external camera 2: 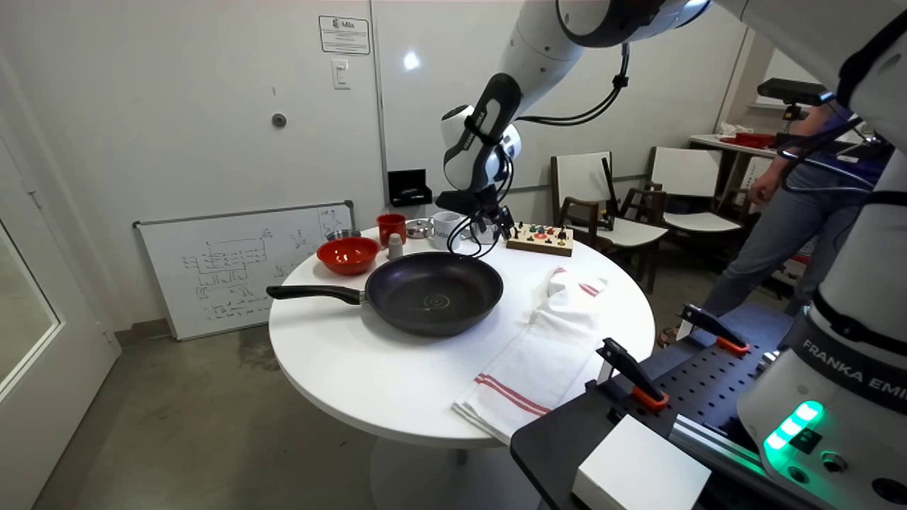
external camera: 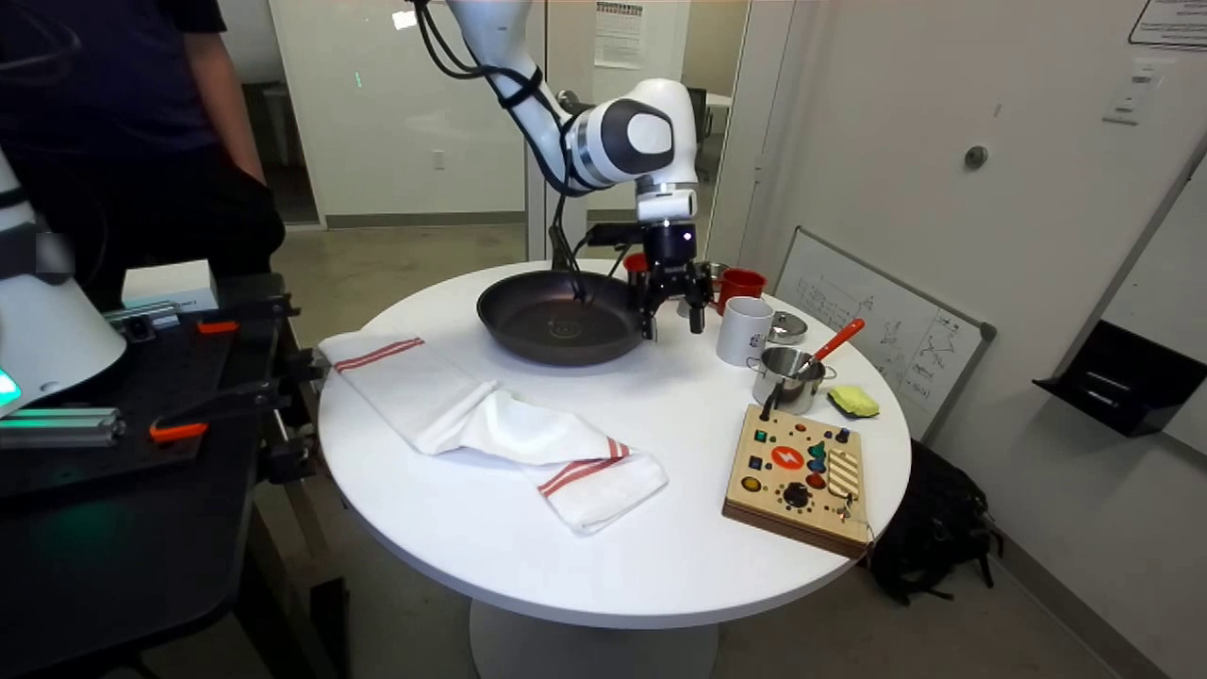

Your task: Pick up the kitchen towel and wipe the pan

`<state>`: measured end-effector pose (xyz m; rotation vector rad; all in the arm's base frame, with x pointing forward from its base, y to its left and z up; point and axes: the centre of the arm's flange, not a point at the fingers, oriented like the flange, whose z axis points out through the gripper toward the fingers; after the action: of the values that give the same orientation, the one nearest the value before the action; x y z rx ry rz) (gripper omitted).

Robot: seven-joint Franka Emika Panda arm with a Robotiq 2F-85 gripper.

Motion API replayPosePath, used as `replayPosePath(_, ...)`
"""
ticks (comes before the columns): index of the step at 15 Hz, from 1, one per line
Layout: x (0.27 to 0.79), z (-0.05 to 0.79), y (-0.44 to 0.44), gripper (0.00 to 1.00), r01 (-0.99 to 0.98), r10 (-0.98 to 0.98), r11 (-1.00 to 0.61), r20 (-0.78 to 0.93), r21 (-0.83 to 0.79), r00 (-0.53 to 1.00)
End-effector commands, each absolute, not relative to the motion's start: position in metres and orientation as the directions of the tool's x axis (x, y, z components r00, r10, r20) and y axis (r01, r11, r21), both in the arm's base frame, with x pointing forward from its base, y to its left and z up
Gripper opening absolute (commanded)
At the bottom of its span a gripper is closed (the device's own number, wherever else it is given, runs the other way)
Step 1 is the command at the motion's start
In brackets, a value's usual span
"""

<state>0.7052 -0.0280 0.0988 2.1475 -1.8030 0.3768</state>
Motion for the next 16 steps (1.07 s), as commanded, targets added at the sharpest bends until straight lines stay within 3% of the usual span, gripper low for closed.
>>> replayPosePath(1, 0.648, 0.126, -0.072, 1.00, -0.997, -0.937, -0.077, 0.341, 0.025, 0.081)
replayPosePath(9, 0.561, 0.134, -0.136, 1.00, -0.982, -0.941, 0.172, 0.283, -0.073, -0.186)
replayPosePath(10, 0.597, 0.124, -0.143, 1.00, -0.993, -0.943, 0.115, 0.313, -0.017, -0.115)
replayPosePath(16, 0.594, 0.123, -0.143, 1.00, -0.993, -0.943, 0.115, 0.313, -0.020, -0.115)
